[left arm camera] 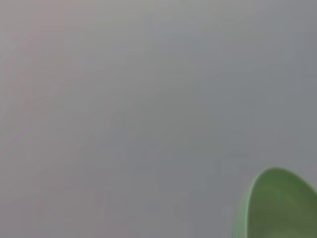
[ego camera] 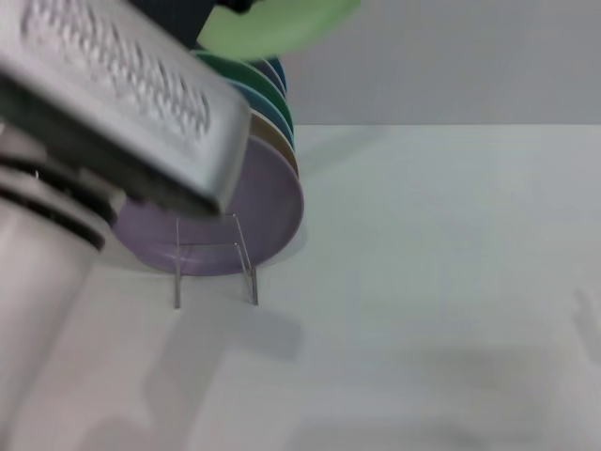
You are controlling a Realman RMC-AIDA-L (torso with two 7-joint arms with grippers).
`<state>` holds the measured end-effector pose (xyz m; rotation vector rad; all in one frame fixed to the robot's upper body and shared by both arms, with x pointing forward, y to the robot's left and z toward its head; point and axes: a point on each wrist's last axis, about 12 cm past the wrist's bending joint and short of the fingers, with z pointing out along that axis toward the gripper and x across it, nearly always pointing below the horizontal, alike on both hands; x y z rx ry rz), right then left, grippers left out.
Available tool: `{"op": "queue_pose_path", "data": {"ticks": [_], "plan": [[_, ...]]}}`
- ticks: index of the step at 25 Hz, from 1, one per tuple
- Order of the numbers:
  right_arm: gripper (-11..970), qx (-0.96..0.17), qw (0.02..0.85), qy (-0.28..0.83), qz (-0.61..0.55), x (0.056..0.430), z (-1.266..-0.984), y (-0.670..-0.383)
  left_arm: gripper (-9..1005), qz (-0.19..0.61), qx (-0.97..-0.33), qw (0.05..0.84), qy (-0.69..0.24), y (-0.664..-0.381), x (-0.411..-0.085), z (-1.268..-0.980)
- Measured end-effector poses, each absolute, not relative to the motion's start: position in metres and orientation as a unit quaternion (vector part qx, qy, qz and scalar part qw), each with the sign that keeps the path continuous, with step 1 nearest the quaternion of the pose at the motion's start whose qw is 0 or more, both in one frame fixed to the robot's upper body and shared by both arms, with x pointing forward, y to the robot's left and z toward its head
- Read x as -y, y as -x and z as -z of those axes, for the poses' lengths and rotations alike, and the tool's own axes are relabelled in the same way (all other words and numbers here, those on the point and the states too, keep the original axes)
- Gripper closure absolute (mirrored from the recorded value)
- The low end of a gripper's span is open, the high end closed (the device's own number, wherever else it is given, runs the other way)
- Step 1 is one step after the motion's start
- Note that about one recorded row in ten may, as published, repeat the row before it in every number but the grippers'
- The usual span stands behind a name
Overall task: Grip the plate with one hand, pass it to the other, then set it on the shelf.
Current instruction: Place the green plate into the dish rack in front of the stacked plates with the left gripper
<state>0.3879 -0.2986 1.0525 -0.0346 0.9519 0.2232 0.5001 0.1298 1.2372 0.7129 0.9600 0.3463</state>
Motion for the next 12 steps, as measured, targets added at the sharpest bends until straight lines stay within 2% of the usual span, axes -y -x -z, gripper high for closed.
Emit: {"op": "queue_pose_path", "data": {"ticks": [3,6,8,9,10,12], "plan": [[258,-0.455,0.884,0.020,-0.108,0.299,-1.054,-0.391,915,-0.168,-0.369,0.872,-0.273,-0.483,-0.134,-1.232],[258,-0.453,0.885,0.023,-0.108,0.300,-1.055,-0.394,916,-0.091,-0.318,0.920,-0.208,-0.467,-0.152,-1.217],[258,-0.452,0.885,0.026,-0.108,0.300,-1.055,-0.395,917,-0.043,-0.303,0.933,-0.187,-0.461,-0.169,-1.202],[258,-0.454,0.884,0.029,-0.107,0.300,-1.055,-0.396,918,-0.002,-0.304,0.935,-0.185,-0.458,-0.191,-1.179],[258,-0.454,0.884,0.029,-0.107,0.300,-1.055,-0.396,918,-0.002,-0.304,0.935,-0.185,-0.458,-0.191,-1.179],[257,-0.455,0.883,0.031,-0.107,0.301,-1.054,-0.397,919,0.018,-0.317,0.929,-0.189,-0.457,-0.207,-1.159]]}}
